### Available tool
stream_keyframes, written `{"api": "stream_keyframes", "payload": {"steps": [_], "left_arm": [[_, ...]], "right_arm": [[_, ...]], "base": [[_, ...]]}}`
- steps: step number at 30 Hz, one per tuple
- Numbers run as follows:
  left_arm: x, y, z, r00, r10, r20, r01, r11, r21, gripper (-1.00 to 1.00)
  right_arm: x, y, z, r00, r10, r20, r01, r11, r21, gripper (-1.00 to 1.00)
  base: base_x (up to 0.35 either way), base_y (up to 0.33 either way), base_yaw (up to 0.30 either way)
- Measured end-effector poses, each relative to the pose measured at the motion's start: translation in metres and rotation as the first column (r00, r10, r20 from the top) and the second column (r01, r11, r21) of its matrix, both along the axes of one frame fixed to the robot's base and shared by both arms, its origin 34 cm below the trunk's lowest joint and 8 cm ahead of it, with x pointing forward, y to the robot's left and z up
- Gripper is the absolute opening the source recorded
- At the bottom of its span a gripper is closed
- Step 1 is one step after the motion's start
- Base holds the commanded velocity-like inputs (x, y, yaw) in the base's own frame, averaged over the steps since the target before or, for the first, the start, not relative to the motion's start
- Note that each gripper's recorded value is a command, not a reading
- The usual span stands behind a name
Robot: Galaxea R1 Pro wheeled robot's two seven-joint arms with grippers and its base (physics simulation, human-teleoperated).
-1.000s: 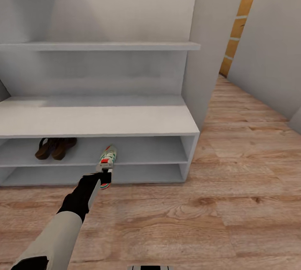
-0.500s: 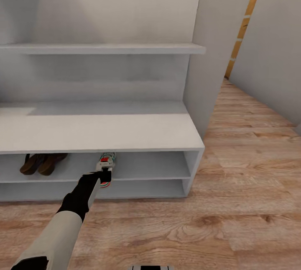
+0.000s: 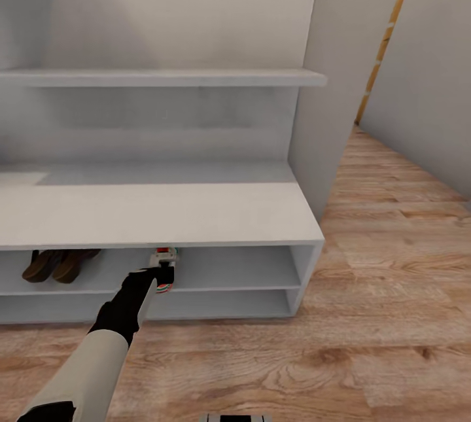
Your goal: Pick up the two gym shoes and the two sandals from the corridor floor and place them onto the hallstand (shoe rack) in the corridor, making sure they are on the rack and not on the floor. Arrange them so the two gym shoes are next to each other and the two sandals are next to each other.
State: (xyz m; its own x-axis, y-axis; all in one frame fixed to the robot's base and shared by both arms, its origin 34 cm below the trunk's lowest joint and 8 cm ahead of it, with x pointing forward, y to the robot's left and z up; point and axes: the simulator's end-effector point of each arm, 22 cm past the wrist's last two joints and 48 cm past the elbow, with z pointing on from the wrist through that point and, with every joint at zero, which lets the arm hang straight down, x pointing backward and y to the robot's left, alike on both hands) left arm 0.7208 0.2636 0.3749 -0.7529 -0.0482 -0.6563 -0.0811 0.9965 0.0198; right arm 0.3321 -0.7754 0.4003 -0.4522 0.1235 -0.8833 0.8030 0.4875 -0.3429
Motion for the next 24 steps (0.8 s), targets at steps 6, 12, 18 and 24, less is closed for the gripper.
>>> {"api": "stream_keyframes", "payload": {"steps": [6, 12, 18, 24], "left_arm": [[0.0000, -0.0002, -0.0001, 1.000, -0.001, 0.000, 0.001, 1.000, 0.000, -1.00], [-0.0001, -0.0002, -0.0005, 1.000, 0.001, -0.001, -0.001, 1.000, -0.002, -1.00], [-0.0001, -0.0002, -0.0005, 1.000, 0.001, -0.001, -0.001, 1.000, -0.003, -1.00], [0.0000, -0.0002, -0.0004, 1.000, 0.001, -0.001, -0.001, 1.000, -0.002, 1.00]], "right_arm": [[-0.0001, -0.0001, 0.0000, 1.000, 0.000, 0.000, 0.000, 1.000, 0.000, -1.00], [-0.0002, -0.0001, -0.0002, 1.000, -0.001, -0.001, 0.001, 1.000, 0.000, -1.00], [-0.0002, -0.0001, -0.0003, 1.000, -0.001, 0.000, 0.001, 1.000, 0.000, -1.00], [-0.0003, -0.0001, -0.0003, 1.000, -0.001, -0.001, 0.001, 1.000, 0.000, -1.00]], "base": [[0.241, 0.000, 0.000], [0.036, 0.000, 0.000], [0.001, 0.000, 0.000], [0.000, 0.000, 0.000]]}}
